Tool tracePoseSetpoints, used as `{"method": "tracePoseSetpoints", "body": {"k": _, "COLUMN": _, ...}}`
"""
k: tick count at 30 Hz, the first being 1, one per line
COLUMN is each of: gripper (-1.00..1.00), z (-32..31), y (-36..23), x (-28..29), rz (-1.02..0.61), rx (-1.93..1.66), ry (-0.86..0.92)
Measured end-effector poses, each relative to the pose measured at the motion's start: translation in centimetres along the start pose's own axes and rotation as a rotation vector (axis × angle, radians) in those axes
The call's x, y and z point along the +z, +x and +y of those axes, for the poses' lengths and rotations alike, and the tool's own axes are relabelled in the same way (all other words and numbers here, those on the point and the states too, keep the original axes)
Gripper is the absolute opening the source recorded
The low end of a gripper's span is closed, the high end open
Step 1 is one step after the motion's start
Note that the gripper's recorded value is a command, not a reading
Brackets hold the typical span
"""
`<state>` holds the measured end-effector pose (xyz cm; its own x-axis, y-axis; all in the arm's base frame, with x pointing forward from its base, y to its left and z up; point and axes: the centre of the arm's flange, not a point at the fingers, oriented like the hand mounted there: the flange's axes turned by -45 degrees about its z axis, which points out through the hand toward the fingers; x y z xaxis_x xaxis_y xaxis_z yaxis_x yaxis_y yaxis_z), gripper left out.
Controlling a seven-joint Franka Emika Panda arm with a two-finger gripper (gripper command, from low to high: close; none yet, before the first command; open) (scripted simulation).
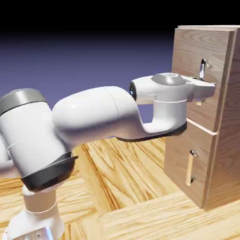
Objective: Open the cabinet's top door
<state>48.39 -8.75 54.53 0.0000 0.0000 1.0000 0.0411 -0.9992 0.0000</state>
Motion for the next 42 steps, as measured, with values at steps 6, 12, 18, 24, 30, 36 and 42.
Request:
{"method": "tracePoseSetpoints", "body": {"k": 6, "gripper": -1.00, "z": -3.0, "y": 0.0, "x": -3.9, "rz": 0.000, "rx": 0.000, "ry": -0.183}}
{"method": "tracePoseSetpoints", "body": {"k": 12, "gripper": -1.00, "z": -6.6, "y": 0.0, "x": -7.2, "rz": 0.000, "rx": 0.000, "ry": -0.362}}
{"method": "tracePoseSetpoints", "body": {"k": 18, "gripper": -1.00, "z": -10.5, "y": 0.0, "x": -9.6, "rz": 0.000, "rx": 0.000, "ry": -0.530}}
{"method": "tracePoseSetpoints", "body": {"k": 24, "gripper": -1.00, "z": -14.6, "y": 0.0, "x": -11.3, "rz": 0.000, "rx": 0.000, "ry": -0.696}}
{"method": "tracePoseSetpoints", "body": {"k": 30, "gripper": -1.00, "z": -19.3, "y": 0.0, "x": -12.4, "rz": 0.000, "rx": 0.000, "ry": -0.874}}
{"method": "tracePoseSetpoints", "body": {"k": 36, "gripper": -1.00, "z": -24.6, "y": 0.0, "x": -12.6, "rz": 0.000, "rx": 0.000, "ry": -1.070}}
{"method": "tracePoseSetpoints", "body": {"k": 42, "gripper": -1.00, "z": -29.6, "y": 0.0, "x": -11.8, "rz": 0.000, "rx": 0.000, "ry": -1.253}}
